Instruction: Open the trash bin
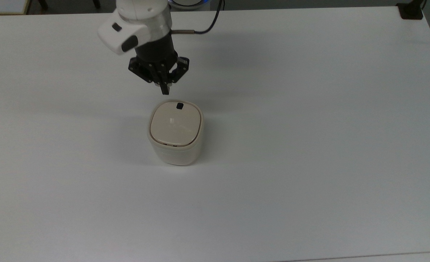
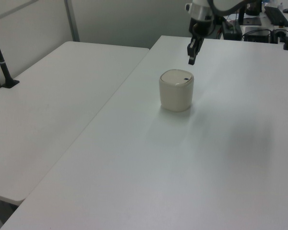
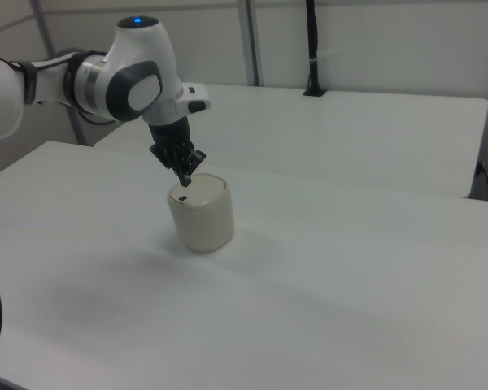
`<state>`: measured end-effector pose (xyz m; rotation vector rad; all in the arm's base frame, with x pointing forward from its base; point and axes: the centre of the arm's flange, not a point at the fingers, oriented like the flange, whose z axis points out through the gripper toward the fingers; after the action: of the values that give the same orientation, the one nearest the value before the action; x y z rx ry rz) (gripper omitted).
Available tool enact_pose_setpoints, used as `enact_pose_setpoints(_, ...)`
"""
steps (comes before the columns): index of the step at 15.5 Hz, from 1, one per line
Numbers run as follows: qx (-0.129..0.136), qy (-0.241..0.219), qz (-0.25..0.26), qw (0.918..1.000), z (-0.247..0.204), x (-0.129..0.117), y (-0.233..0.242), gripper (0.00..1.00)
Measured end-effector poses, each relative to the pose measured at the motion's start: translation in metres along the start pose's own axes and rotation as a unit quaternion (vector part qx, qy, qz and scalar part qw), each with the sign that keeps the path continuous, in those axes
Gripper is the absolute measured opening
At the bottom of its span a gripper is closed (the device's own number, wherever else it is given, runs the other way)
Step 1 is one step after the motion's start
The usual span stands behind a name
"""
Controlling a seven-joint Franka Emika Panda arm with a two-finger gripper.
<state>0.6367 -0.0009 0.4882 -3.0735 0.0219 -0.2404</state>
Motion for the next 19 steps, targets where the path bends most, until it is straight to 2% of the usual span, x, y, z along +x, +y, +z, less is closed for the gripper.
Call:
enact_pose_setpoints(6,-0.005,-0.031,-0.010,0.9994,0.050,0.010,-0.013,0.01)
enact_pose_setpoints(12,-0.005,-0.009,-0.016,0.9998,0.049,0.018,-0.022,0.01)
enact_pose_setpoints(14,-0.005,-0.002,-0.014,0.9999,0.038,0.019,-0.019,0.02)
enact_pose_setpoints(17,-0.001,-0.022,-0.004,0.9998,-0.002,0.008,-0.007,0.03)
enact_pose_setpoints(19,-0.003,-0.044,-0.001,0.9990,-0.037,-0.009,0.002,0.16)
